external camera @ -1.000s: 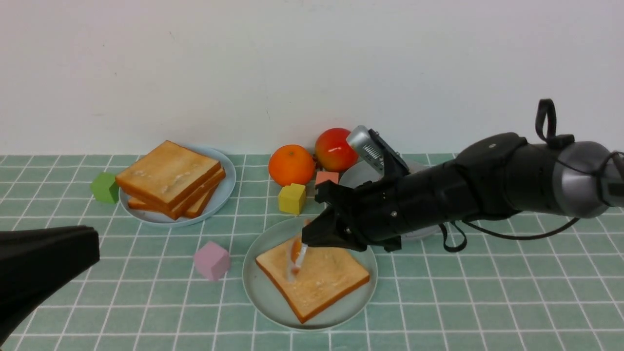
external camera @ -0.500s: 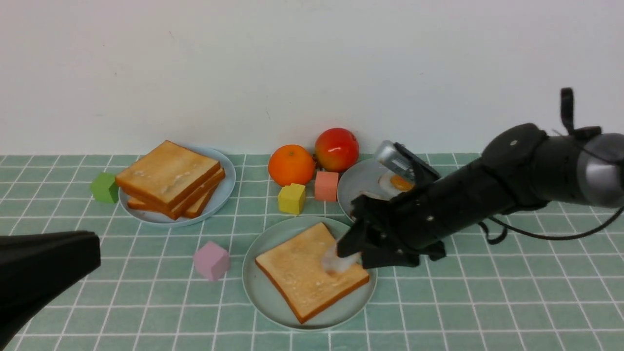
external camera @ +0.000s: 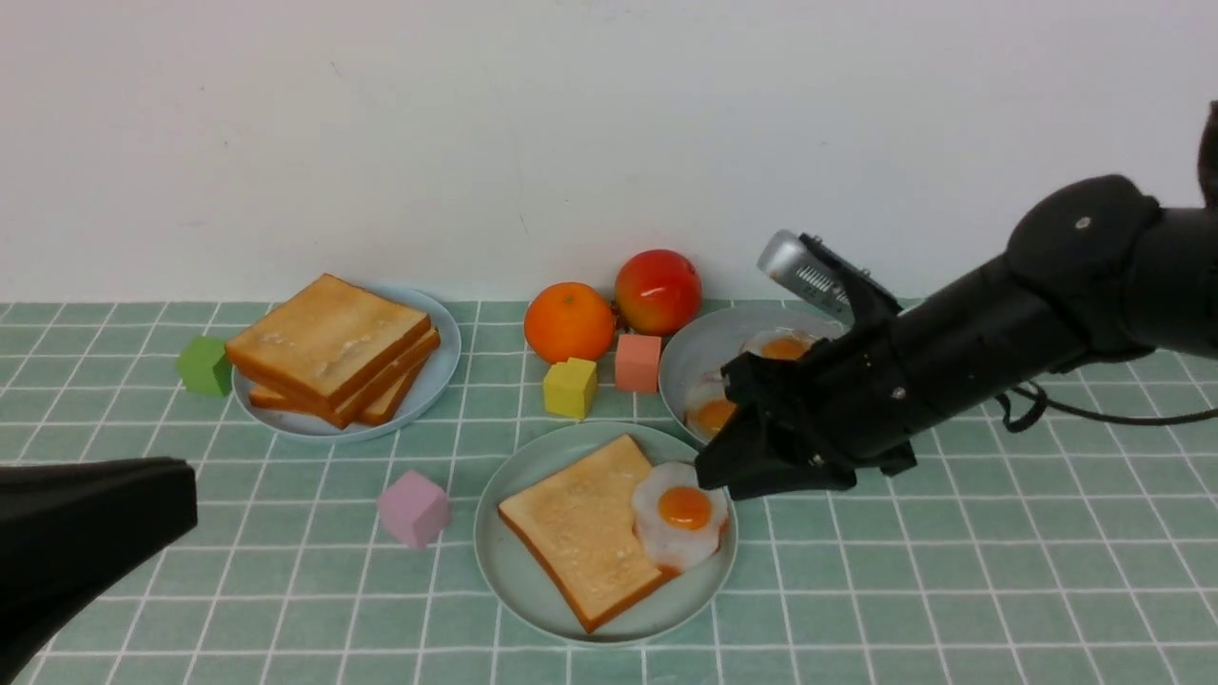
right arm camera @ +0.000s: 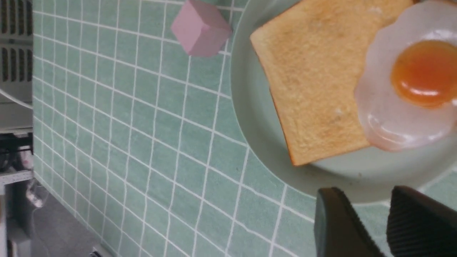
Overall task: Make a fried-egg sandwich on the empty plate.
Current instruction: Use the right arm to place the fried egg on the slice of bread in the middle
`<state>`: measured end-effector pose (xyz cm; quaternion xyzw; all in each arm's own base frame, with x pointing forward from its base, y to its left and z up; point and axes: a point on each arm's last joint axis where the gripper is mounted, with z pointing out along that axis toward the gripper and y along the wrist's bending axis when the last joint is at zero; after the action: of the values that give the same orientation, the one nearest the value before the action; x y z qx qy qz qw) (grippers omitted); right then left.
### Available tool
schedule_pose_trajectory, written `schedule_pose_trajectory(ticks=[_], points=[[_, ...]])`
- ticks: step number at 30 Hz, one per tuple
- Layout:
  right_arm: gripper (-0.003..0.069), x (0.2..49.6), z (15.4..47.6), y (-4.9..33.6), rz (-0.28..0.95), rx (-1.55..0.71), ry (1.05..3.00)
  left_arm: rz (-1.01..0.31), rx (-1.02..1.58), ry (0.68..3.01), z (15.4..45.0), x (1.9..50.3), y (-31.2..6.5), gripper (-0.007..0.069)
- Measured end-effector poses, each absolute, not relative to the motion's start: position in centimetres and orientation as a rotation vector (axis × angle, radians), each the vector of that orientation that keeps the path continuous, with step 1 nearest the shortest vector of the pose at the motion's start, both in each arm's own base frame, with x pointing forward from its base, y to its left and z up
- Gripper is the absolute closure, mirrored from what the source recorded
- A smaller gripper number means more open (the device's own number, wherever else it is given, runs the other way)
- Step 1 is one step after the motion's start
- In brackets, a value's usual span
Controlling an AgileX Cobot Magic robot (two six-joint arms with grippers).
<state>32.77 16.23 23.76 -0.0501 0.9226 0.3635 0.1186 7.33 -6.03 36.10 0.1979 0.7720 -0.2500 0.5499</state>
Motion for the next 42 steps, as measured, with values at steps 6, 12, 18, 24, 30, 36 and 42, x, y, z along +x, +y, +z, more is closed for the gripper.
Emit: schedule_pose_trajectory(ticks=[6, 12, 18, 24, 30, 36, 42], points=[[0.0424, 30.6, 23.3, 18.3, 0.793, -0.355, 2.803, -0.595, 0.467, 1.829, 36.1, 7.3, -6.0, 0.0631], [0.0392, 28.3, 22.5, 21.7, 0.35, -0.685, 2.735, -0.595, 0.467, 1.829, 36.1, 7.3, -6.0, 0.0631], [0.0316, 27.3, 22.6, 24.2, 0.053, -1.055, 2.45, -0.594, 0.467, 1.829, 36.1, 7.3, -6.0, 0.0628], [0.0235, 27.9, 21.3, 25.5, -0.147, -1.328, 2.229, -0.594, 0.467, 1.832, 36.1, 7.3, -6.0, 0.0628], [0.0207, 28.2, 18.9, 25.8, -0.236, -1.557, 2.158, -0.574, 0.47, 1.869, 35.7, 7.3, -5.9, 0.0624], [0.0207, 28.4, 17.1, 26.1, -0.272, -1.699, 2.115, -0.574, 0.47, 1.869, 35.7, 7.3, -5.9, 0.0622], [0.0207, 28.7, 16.8, 26.3, -0.286, -1.724, 2.064, -0.574, 0.47, 1.868, 35.7, 7.3, -5.9, 0.062]])
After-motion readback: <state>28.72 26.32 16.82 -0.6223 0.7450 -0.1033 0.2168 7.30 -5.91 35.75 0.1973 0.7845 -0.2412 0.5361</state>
